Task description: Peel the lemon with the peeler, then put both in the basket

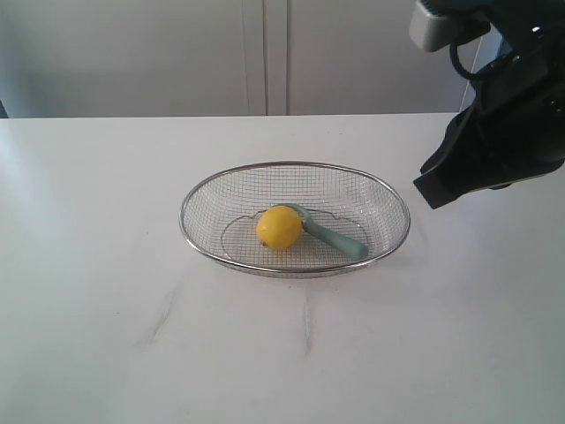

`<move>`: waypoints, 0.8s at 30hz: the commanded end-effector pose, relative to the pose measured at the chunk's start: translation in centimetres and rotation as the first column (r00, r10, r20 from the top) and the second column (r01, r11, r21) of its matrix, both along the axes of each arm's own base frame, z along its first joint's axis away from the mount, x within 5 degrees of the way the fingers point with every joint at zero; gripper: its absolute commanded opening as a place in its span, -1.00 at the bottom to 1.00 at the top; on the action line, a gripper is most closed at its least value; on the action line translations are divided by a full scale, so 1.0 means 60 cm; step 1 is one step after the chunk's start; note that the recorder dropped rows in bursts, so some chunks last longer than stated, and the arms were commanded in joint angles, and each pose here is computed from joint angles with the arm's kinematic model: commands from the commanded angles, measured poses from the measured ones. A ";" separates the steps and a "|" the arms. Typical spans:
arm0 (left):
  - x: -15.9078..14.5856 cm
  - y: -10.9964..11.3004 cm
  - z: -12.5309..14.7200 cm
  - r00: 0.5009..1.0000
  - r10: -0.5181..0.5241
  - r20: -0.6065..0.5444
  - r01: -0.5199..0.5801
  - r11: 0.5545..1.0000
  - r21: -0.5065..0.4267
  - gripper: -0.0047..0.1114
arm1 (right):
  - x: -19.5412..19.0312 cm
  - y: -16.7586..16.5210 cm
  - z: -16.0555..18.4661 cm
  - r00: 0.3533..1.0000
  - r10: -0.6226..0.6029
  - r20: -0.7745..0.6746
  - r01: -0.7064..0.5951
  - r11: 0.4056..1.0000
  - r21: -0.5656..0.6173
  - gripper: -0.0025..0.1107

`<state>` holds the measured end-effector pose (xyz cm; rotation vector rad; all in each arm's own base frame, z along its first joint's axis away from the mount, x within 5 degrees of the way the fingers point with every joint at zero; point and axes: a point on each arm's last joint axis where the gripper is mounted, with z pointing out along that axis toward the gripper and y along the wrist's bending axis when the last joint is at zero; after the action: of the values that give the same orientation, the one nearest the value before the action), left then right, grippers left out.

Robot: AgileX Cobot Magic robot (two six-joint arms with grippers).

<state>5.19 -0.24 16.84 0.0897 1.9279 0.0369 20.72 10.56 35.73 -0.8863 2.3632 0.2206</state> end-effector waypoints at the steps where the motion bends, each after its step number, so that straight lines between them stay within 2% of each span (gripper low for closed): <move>1: -0.001 0.000 -0.004 1.000 0.008 -0.007 -0.008 1.000 -0.012 -0.92 | 0.000 -0.004 0.005 1.000 -0.003 0.018 0.003 1.000 0.000 -0.95; 10: -0.001 -0.002 -0.004 1.000 0.001 -0.006 -0.001 0.999 -0.038 -0.92 | 0.000 -0.004 0.005 1.000 -0.003 0.018 0.003 1.000 0.000 -0.95; 17: -0.001 -0.008 -0.004 0.997 -0.071 -0.004 0.071 0.997 -0.033 -0.92 | 0.000 -0.004 0.005 1.000 -0.004 0.023 0.004 1.000 0.002 -0.95; 24: -0.001 -0.008 -0.003 0.997 -0.077 -0.002 0.076 0.997 -0.029 -0.92 | 0.000 -0.004 0.005 1.000 -0.004 0.023 0.004 1.000 0.002 -0.95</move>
<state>5.15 -0.65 16.83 0.1458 1.9263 -0.0261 20.72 10.56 35.73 -0.8863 2.3632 0.2206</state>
